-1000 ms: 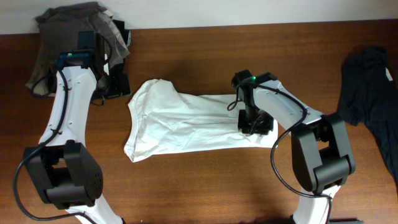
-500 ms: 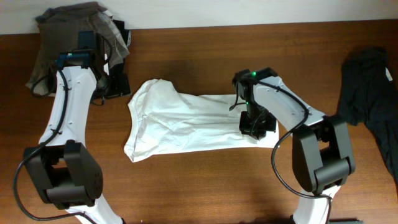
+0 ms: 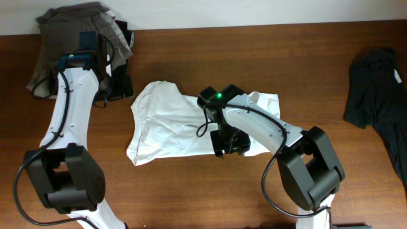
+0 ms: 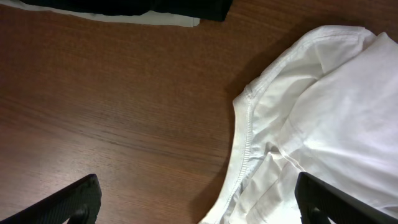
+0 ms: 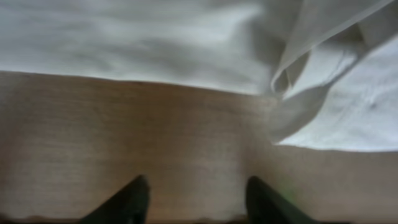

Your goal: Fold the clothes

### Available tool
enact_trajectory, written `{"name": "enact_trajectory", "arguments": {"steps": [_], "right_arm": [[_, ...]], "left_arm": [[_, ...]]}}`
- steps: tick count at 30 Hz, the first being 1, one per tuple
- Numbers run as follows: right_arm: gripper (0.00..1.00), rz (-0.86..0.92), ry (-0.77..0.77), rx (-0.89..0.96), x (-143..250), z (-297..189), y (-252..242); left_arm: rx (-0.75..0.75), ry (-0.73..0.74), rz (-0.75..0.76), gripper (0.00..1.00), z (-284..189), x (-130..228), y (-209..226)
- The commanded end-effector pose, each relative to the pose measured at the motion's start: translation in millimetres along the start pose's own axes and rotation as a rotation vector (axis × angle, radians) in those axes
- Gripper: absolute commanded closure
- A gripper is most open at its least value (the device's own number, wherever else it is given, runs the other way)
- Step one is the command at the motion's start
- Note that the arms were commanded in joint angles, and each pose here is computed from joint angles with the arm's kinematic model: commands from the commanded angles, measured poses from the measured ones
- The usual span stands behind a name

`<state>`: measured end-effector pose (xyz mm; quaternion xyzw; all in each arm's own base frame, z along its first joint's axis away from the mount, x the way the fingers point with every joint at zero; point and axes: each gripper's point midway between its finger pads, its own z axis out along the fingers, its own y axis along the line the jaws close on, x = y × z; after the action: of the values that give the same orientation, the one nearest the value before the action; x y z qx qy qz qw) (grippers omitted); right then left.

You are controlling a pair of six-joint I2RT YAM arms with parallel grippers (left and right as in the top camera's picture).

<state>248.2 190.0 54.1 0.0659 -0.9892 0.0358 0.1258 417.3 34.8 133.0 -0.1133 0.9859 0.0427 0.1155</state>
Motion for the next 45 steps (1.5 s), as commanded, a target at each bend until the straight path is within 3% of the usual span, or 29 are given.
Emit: {"name": "enact_trajectory", "arguments": {"steps": [1,5,8,10,14,15,17,25,31,45], "right_arm": [[0.58,0.054,-0.058,0.012,-13.7,-26.1,-14.5],[0.6,0.136,-0.195,0.026,-37.6,-78.9,-47.3],[0.47,0.223,-0.305,0.02,-56.5,-116.5,-81.9],[0.48,0.271,-0.343,0.024,-66.3,-128.5,-109.5],[0.78,0.406,-0.32,0.025,-76.0,-117.3,-175.5],[0.91,0.45,-0.309,0.021,-80.0,-108.3,-191.7],[0.96,0.452,-0.294,-0.025,-87.4,-96.3,-199.6],[0.96,0.396,-0.279,-0.19,-122.3,-52.3,-170.9],[0.96,0.33,-0.242,-0.199,-141.4,-17.8,-134.2],[0.96,0.205,-0.287,-0.253,-169.6,5.3,-44.3]], "left_arm": [[0.003,0.019,0.001,0.01,6.2,3.7,1.6],[0.003,0.019,0.001,0.01,6.2,3.7,1.6],[0.003,0.019,0.001,0.01,6.2,3.7,1.6],[0.003,0.02,0.001,0.01,6.3,3.7,1.6],[0.003,0.019,0.001,0.01,6.2,3.7,1.6],[0.003,0.019,0.001,0.01,6.3,3.6,1.6],[0.003,0.017,0.001,0.01,6.2,3.1,1.5],[0.004,0.016,0.0,0.01,6.2,2.7,1.4],[0.002,0.02,0.001,0.01,6.3,3.8,1.7],[0.003,0.02,0.001,0.01,6.2,3.7,1.6]]}}
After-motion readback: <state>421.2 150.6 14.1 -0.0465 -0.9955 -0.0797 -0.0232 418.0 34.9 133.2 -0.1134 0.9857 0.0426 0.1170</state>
